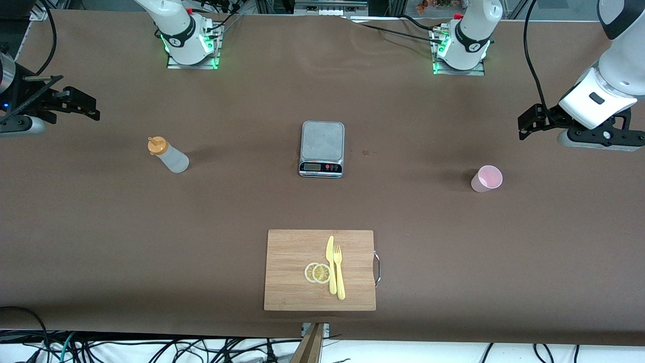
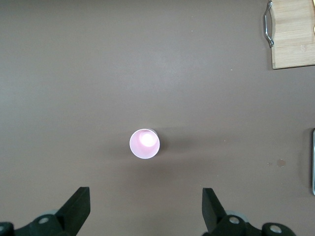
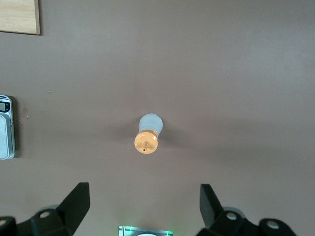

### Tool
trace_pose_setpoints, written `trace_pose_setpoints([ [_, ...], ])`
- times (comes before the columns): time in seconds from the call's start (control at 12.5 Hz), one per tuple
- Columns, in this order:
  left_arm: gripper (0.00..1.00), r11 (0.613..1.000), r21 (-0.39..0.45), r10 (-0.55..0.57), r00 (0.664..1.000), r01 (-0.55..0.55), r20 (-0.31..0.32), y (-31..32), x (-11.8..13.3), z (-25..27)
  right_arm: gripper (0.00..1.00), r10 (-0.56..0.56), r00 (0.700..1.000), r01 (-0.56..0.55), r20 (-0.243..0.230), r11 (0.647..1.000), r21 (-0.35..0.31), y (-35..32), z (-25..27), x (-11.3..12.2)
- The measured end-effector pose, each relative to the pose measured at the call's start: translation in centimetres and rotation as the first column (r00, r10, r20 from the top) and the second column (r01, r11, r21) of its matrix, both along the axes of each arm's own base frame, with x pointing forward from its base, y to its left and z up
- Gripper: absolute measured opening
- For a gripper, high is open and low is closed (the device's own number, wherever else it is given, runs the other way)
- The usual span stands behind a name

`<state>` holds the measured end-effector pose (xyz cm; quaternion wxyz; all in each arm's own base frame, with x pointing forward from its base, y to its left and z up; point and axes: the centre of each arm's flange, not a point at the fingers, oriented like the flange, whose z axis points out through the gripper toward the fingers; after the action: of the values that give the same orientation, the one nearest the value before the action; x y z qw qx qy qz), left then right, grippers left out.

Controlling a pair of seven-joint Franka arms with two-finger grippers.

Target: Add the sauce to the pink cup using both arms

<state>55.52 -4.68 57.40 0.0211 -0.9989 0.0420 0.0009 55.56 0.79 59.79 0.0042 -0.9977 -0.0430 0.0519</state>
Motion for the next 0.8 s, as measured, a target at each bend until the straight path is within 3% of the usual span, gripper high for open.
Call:
trace_pose_setpoints([
  [0.8, 1.0, 1.0, 0.0, 0.0, 1.0, 0.0, 0.0, 0.01, 0.0, 0.0, 1.0, 0.007, 1.0, -0.007, 0.017, 1.0, -0.01, 0.52, 0.33, 0.11],
])
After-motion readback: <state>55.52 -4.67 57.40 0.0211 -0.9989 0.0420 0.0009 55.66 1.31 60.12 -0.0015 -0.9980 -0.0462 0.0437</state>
